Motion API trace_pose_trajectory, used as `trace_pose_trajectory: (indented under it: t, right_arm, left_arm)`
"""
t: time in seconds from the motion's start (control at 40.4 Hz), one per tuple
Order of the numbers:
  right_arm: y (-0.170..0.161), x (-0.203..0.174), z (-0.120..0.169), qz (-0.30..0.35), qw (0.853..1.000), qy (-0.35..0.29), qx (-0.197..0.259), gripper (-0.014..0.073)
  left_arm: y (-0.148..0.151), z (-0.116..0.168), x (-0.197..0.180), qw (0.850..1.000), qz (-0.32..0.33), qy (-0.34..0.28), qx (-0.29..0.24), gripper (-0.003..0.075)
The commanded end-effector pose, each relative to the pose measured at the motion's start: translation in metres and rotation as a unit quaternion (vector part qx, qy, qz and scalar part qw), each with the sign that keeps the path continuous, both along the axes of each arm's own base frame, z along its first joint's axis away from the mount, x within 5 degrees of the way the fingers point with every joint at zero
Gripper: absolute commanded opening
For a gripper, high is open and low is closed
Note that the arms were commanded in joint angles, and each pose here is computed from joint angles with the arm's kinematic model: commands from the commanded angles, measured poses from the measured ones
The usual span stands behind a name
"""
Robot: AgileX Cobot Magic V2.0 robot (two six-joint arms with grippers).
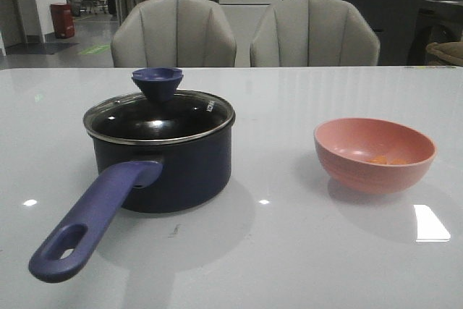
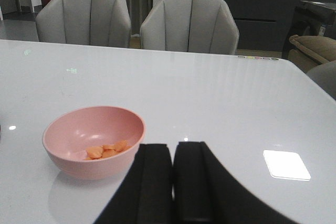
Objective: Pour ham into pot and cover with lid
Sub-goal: 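Move the left gripper toward the purple knob of the glass lid, then grasp the purple lid knob with the left gripper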
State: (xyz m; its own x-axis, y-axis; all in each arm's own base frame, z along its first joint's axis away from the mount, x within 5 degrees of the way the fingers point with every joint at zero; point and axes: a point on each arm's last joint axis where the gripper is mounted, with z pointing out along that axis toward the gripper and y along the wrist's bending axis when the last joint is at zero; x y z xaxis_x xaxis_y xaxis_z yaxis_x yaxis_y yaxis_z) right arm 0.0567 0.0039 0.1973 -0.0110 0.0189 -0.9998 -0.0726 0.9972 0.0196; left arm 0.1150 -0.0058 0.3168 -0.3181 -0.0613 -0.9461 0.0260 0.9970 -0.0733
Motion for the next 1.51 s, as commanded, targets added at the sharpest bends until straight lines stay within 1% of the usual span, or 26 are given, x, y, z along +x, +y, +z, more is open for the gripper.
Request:
trace_pose_trajectory:
  t: [0.0, 0.148, 0.198, 0.322, 0.47, 0.544, 0.643, 0.717, 0.841, 0.94, 1.039, 1.237, 1.41, 1.484]
  right_arm:
    - [0.000, -0.002, 0.010, -0.001, 0.999, -0.053, -0.007, 0.0161]
    - [0.000, -0.002, 0.010, -0.001, 0.999, -0.053, -0.007, 0.0161]
    - [0.000, -0.002, 0.010, -0.001, 0.999, -0.053, -0.007, 0.0161]
    - [0.000, -0.002, 0.010, -0.001, 0.999, -0.053, -0.007, 0.0161]
    - [0.000, -0.002, 0.010, -0.001, 0.999, -0.053, -0.007, 0.0161]
    - [0.000, -0.002, 0.010, -0.001, 0.999, -0.053, -0.007, 0.0161]
    - [0.000, -0.002, 0.010, -0.001, 0.999, -0.053, -0.007, 0.0161]
    - [0.000, -0.002, 0.010, -0.001, 0.999, -0.053, -0.007, 0.0161]
    - [0.000, -0.002, 0.010, -0.001, 0.999, -0.053, -0.007, 0.0161]
    - [0.000, -0.002, 0.010, -0.001, 0.999, -0.053, -0.007, 0.0161]
    - [0.000, -0.002, 0.010, -0.001, 0.999, -0.053, -0.007, 0.0161]
    - [0.000, -0.002, 0.010, -0.001, 0.999, -0.053, -0.007, 0.0161]
    - [0.000, -0.002, 0.010, -0.001, 0.999, -0.053, -0.007, 0.0161]
    - [0.000, -0.002, 0.010, -0.001, 0.999, -0.053, -0.007, 0.0161]
  left_arm:
    - [0.000, 0.016, 0.006, 0.999, 0.001, -0.042, -0.008, 0.0640]
    - [-0.004, 0.018, 0.018, 0.999, -0.007, -0.018, -0.028, 0.0644]
    - [-0.008, 0.026, 0.025, 0.999, -0.018, -0.008, -0.028, 0.0642]
    - [-0.021, 0.043, 0.046, 0.998, -0.053, 0.041, -0.021, 0.0638]
    - [-0.048, 0.064, 0.089, 0.990, -0.100, 0.104, -0.010, 0.0638]
    - [-0.065, 0.068, 0.107, 0.984, -0.126, 0.129, -0.003, 0.0638]
    - [-0.090, 0.072, 0.134, 0.975, -0.147, 0.168, -0.005, 0.0638]
    - [-0.106, 0.070, 0.151, 0.968, -0.152, 0.200, 0.000, 0.0638]
    - [-0.130, 0.063, 0.179, 0.959, -0.141, 0.246, 0.007, 0.0638]
    - [-0.151, 0.055, 0.195, 0.951, -0.145, 0.272, 0.008, 0.0638]
    - [-0.167, 0.047, 0.208, 0.948, -0.128, 0.291, 0.003, 0.0638]
    - [-0.179, 0.034, 0.231, 0.938, -0.089, 0.335, -0.016, 0.0638]
    - [-0.191, 0.023, 0.244, 0.922, -0.082, 0.379, -0.023, 0.0638]
    - [-0.198, 0.020, 0.249, 0.919, -0.083, 0.385, -0.027, 0.0638]
